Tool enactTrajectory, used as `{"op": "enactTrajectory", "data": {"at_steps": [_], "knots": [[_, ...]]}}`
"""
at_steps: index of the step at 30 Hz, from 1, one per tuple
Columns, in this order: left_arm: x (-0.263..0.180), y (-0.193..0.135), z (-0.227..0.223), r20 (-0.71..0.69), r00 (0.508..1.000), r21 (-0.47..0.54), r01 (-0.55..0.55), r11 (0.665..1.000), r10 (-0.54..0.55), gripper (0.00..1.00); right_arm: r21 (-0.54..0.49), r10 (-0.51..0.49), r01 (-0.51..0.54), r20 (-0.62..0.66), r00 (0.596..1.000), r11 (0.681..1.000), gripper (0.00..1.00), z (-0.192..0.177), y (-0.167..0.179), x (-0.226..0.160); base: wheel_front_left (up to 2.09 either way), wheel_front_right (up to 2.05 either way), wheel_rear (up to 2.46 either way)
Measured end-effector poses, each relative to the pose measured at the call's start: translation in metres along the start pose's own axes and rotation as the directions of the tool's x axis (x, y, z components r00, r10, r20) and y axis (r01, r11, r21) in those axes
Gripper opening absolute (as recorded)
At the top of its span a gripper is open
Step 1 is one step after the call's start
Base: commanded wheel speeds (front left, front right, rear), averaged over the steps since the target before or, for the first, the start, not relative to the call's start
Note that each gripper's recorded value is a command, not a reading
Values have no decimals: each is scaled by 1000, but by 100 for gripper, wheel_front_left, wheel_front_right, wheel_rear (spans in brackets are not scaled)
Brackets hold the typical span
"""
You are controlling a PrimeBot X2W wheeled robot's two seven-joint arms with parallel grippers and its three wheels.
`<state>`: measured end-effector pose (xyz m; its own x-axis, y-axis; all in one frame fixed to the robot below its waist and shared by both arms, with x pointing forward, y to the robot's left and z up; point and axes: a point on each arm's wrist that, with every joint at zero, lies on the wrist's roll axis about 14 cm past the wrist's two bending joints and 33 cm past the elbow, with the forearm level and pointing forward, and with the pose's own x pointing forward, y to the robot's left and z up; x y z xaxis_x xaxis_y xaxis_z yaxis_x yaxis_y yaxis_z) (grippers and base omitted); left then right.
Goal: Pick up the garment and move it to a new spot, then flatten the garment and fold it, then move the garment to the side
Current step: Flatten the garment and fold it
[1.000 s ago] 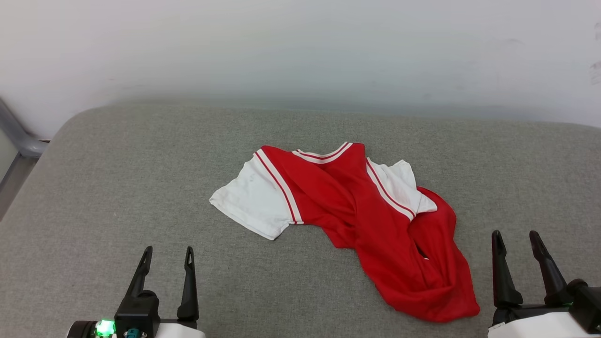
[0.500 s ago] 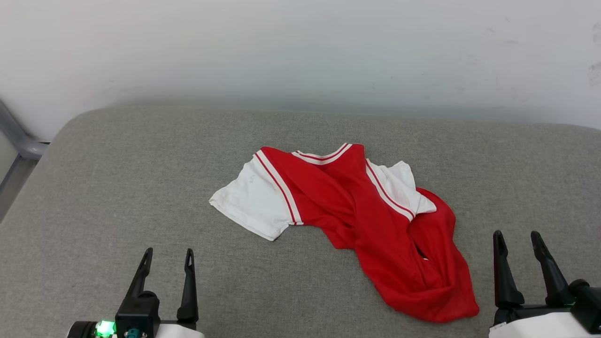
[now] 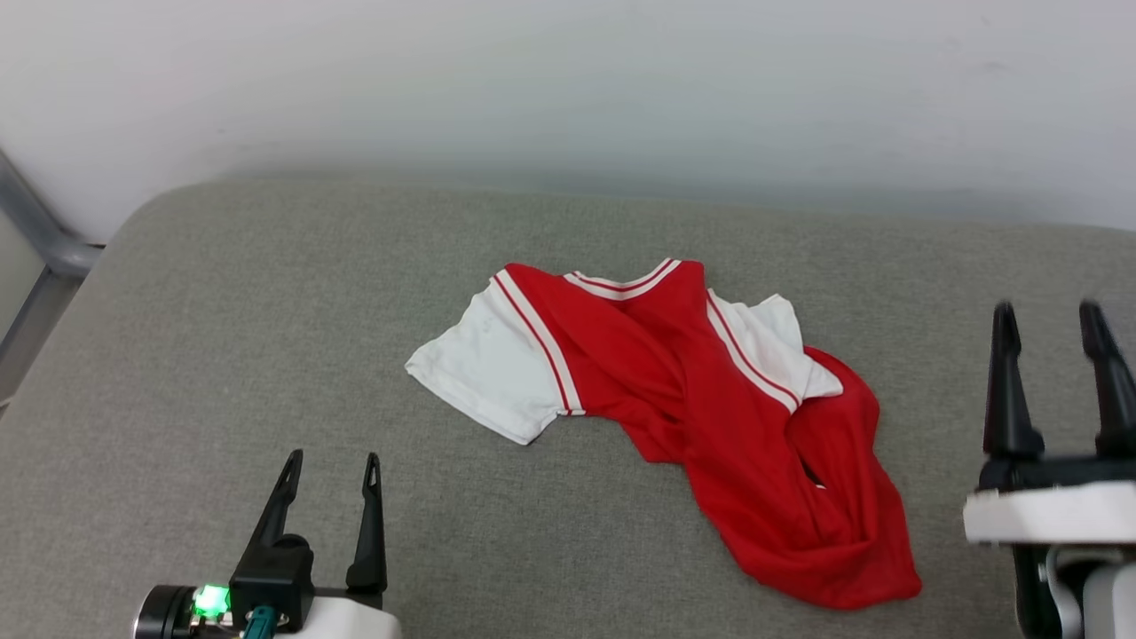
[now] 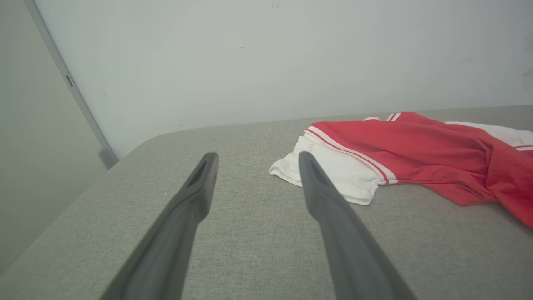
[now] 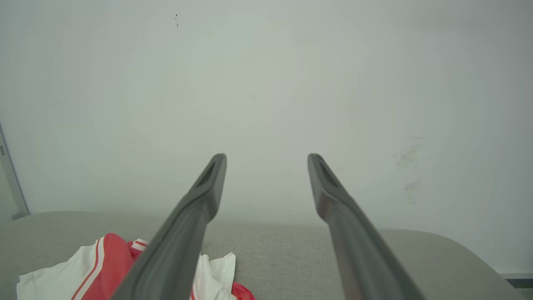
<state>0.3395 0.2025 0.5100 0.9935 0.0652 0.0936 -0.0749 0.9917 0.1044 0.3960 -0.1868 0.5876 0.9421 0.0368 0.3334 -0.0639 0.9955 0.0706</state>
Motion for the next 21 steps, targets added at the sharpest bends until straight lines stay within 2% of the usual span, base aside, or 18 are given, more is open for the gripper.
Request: {"op": "enactTrajectory", "data": {"at_steps": [5,8,12,15,18,21], "knots": [[10,0,0,2,1000,-3,-2,1000,2,100,-63,83,-77,91,992,995,100,21,15,46,0,0,0],[17,-1,0,3,1000,-3,0,1000,0,100,-99,156,-147,95,983,984,100,20,24,73,0,0,0],[25,1,-3,-4,1000,1,-4,1000,4,100,-104,254,-257,-45,966,961,100,-13,40,105,0,0,0],[31,3,-4,-5,1000,3,-12,1000,12,100,-73,305,-324,-195,932,943,100,-39,50,127,0,0,0],[37,4,-7,-12,1000,1,-22,1000,22,100,-35,340,-385,-402,850,922,100,-78,57,133,0,0,0],[43,5,-12,-23,999,3,-30,1000,30,100,8,351,-435,-604,716,900,100,-117,60,128,0,0,0]]}}
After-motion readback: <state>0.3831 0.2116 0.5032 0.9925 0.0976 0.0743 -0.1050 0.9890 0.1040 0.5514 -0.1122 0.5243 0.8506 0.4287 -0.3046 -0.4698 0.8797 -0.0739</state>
